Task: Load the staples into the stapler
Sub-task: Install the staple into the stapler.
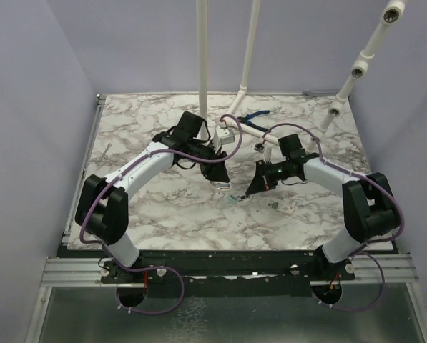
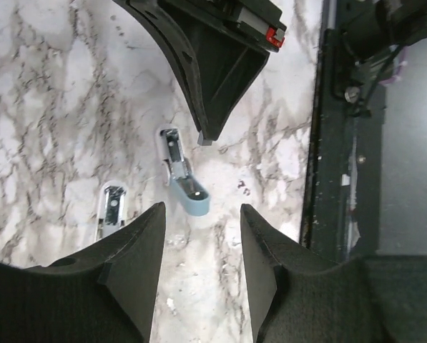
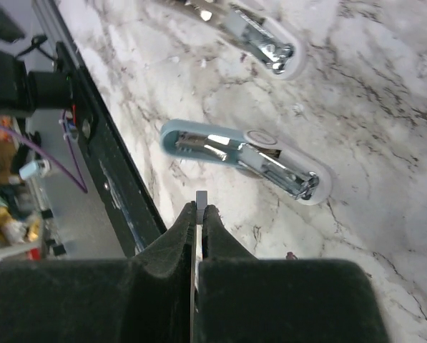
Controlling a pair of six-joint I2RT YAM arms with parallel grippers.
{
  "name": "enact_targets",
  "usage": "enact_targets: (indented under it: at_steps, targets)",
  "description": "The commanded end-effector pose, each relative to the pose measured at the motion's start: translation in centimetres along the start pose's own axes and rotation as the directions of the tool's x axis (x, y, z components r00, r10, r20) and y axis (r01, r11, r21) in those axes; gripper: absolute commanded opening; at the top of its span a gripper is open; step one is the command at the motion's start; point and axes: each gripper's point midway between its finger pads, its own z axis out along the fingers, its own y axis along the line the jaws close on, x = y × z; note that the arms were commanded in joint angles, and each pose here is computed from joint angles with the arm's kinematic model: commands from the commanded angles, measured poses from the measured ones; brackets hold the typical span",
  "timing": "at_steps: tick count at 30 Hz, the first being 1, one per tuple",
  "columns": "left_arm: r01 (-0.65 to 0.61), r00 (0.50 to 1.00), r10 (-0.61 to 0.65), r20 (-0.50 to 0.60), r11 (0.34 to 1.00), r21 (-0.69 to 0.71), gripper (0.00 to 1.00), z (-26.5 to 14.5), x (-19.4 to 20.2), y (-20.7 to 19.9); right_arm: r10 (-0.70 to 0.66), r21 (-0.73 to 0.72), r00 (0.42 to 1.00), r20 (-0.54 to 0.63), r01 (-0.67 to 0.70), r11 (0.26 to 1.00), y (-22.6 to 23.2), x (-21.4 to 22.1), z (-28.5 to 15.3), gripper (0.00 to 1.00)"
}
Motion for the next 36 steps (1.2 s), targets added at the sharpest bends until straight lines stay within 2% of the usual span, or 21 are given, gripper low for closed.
enact_targets:
  at_steps: [1, 6, 13, 24, 36]
  targets:
    - [-0.136, 0.991, 0.133, -0.031, 0.98, -0.147, 0.48, -1.3, -0.1, 1.6, 0.203, 0.073, 0.979, -0.011, -0.202, 0.977, -1.3, -0.7, 0.5, 0.01]
    - [-0.161, 0.987, 0.157, -0.034, 0.968, -0.192, 0.48, -1.8, -1.1, 2.4, 0.308, 0.096, 0.951, -0.038, -0.303, 0.948, -1.9, -0.3, 0.9, 0.01]
    - [-0.159, 0.987, 0.153, -0.047, 0.967, -0.198, 0.48, -1.5, -1.4, 3.3, 0.368, 0.108, 0.927, -0.07, -0.359, 0.927, -2.7, 1.2, 1.6, 0.01]
    - [-0.154, 0.988, 0.147, -0.047, 0.97, -0.186, 0.48, -1.2, -1.5, 3.5, 0.31, 0.128, 0.942, -0.13, -0.294, 0.947, -4.3, 0.8, 2.1, 0.01]
    - [-0.138, 0.99, 0.133, -0.04, 0.976, -0.166, 0.48, -0.9, -1.7, 3.3, 0.304, 0.113, 0.941, -0.15, -0.289, 0.951, -4.2, 0.8, 2.1, 0.01]
